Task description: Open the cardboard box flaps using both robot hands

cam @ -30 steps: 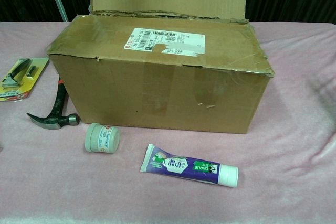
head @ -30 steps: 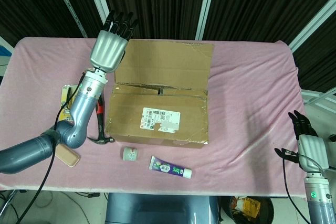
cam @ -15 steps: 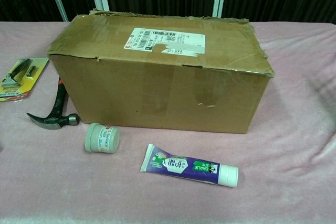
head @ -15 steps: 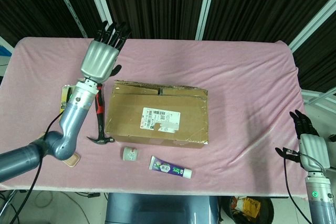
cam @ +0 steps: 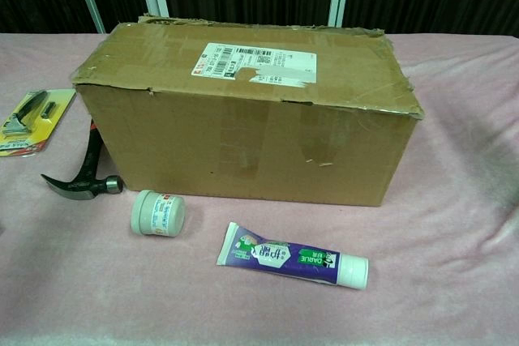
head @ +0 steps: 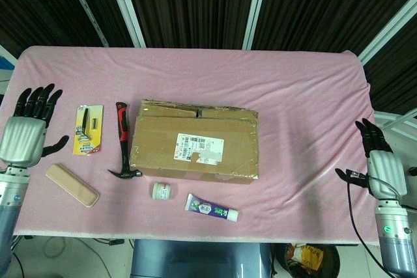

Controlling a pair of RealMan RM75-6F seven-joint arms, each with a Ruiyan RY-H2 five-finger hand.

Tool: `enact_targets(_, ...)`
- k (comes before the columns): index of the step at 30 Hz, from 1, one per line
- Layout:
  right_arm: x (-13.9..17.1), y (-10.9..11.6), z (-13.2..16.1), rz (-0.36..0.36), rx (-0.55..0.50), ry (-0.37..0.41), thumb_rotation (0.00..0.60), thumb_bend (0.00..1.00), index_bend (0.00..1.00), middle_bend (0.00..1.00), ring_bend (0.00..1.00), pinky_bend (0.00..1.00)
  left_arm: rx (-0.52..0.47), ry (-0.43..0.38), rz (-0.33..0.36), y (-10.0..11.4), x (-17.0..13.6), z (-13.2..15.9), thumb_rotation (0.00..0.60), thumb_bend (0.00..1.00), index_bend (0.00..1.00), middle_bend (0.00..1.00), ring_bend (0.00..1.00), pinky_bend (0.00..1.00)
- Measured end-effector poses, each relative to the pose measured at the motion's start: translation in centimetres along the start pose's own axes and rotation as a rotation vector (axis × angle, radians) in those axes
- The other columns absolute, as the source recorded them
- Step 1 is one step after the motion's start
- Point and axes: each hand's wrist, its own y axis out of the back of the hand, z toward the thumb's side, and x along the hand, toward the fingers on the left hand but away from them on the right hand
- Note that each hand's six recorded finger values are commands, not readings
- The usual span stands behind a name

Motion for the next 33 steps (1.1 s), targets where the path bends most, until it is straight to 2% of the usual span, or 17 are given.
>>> enact_targets(3, -1.1, 0.5, 1.8, 0.005, -0.037, 0.029, 0.600, 0.27, 0.01, 0.05, 0.05, 0.24, -0.025, 0.050, -0.006, -0.5, -2.0, -1.8, 0.600, 0.17, 0.00, 0.00, 0.00, 0.00)
enact_targets(5, -1.9, 0.7, 2.9, 0.019, -0.055, 0.050, 0.600, 0.38, 0.05, 0.15, 0.13, 0.27, -0.035, 0.077, 0.001, -0.8, -3.2, -2.8, 0.600, 0.17, 0.00, 0.00, 0.00, 0.00)
enact_targets(8, -3.6, 1.0, 5.4, 0.050, -0.098, 0.092, 0.600, 0.54, 0.07, 0.20, 0.19, 0.31, -0.046, 0.097, 0.007, -1.5, -4.4, -4.1, 0.600, 0.17, 0.00, 0.00, 0.00, 0.00)
enact_targets(11, -5.2, 1.0, 7.6, 0.089, -0.167, 0.107, 0.600, 0.64, 0.13, 0.23, 0.23, 0.36, -0.062, 0.097, 0.008, -2.2, -5.0, -4.9, 0.600, 0.17, 0.00, 0.00, 0.00, 0.00)
enact_targets(16, -8.0, 0.8, 11.3, 0.166, -0.313, 0.104, 0.600, 0.65, 0.25, 0.26, 0.26, 0.37, -0.086, 0.076, 0.011, -2.9, -5.2, -4.9, 0.600, 0.17, 0.00, 0.00, 0.00, 0.00)
enact_targets(21, -10.8, -0.3, 16.2, 0.255, -0.422, 0.125, 0.600, 0.65, 0.27, 0.27, 0.27, 0.37, -0.106, 0.079, 0.007, -3.2, -5.1, -5.1, 0.600, 0.17, 0.00, 0.00, 0.00, 0.00)
enact_targets(27, -12.3, -3.4, 20.9, 0.337, -0.451, 0.147, 0.600, 0.65, 0.27, 0.27, 0.27, 0.37, -0.108, 0.077, 0.021, -3.0, -4.9, -5.2, 0.600, 0.17, 0.00, 0.00, 0.00, 0.00)
enact_targets(33, -12.4, -6.5, 22.2, 0.398, -0.437, 0.138, 0.600, 0.65, 0.27, 0.27, 0.27, 0.37, -0.115, 0.080, 0.034, -2.8, -4.7, -5.4, 0.600, 0.17, 0.00, 0.00, 0.00, 0.00)
